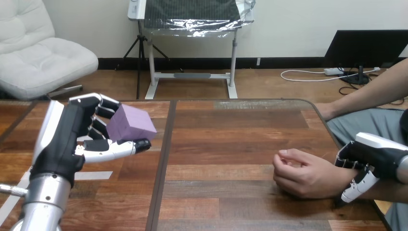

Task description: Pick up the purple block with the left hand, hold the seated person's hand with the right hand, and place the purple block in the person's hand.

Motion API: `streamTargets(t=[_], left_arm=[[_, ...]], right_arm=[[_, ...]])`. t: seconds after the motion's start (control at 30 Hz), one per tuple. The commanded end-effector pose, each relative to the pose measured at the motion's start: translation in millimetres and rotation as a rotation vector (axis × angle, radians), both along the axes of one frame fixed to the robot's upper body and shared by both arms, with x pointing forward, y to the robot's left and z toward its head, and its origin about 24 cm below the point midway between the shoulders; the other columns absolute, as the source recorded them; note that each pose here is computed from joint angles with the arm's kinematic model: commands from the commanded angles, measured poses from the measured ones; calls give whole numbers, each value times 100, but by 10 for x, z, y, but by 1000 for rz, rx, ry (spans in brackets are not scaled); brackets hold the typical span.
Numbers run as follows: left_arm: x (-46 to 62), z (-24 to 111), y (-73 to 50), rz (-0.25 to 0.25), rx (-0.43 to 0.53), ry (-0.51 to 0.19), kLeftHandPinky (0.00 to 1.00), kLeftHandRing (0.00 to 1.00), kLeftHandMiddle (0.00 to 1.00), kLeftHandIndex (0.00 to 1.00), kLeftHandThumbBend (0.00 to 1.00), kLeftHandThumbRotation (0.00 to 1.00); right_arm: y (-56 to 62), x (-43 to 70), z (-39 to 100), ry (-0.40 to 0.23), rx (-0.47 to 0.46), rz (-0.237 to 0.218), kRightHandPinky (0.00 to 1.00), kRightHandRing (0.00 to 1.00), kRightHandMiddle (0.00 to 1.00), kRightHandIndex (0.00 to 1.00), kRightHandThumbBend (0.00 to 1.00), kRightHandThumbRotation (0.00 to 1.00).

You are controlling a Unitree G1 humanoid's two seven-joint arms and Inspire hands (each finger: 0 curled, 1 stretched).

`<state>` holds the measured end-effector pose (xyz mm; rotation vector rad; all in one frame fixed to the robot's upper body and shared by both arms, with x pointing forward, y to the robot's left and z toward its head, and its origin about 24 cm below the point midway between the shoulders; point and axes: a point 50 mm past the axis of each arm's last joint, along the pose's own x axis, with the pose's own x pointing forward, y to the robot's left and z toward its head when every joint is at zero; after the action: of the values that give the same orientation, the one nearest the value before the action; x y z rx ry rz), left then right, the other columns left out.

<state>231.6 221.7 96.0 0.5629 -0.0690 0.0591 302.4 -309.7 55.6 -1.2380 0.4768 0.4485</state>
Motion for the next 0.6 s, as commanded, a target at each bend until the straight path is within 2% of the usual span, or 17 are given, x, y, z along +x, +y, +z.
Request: streamTargets(t=[0.0, 0.23, 0.57], left_arm=[[197, 96, -68, -33, -24, -50, 31, 39, 43, 44, 63, 0], [317, 3, -73, -42, -34, -20, 34, 41, 44, 45, 63, 0], [480, -105, -76, -48, -56, 9, 35, 42, 45, 45, 63, 0]], right_arm=[[74, 50, 78, -42, 37, 13, 32, 42, 49, 50, 88, 0], [144, 92, 165, -80, 54, 33, 34, 44, 50, 50, 88, 0], [232, 129, 274, -126, 90, 64, 30, 40, 47, 50, 89, 0]])
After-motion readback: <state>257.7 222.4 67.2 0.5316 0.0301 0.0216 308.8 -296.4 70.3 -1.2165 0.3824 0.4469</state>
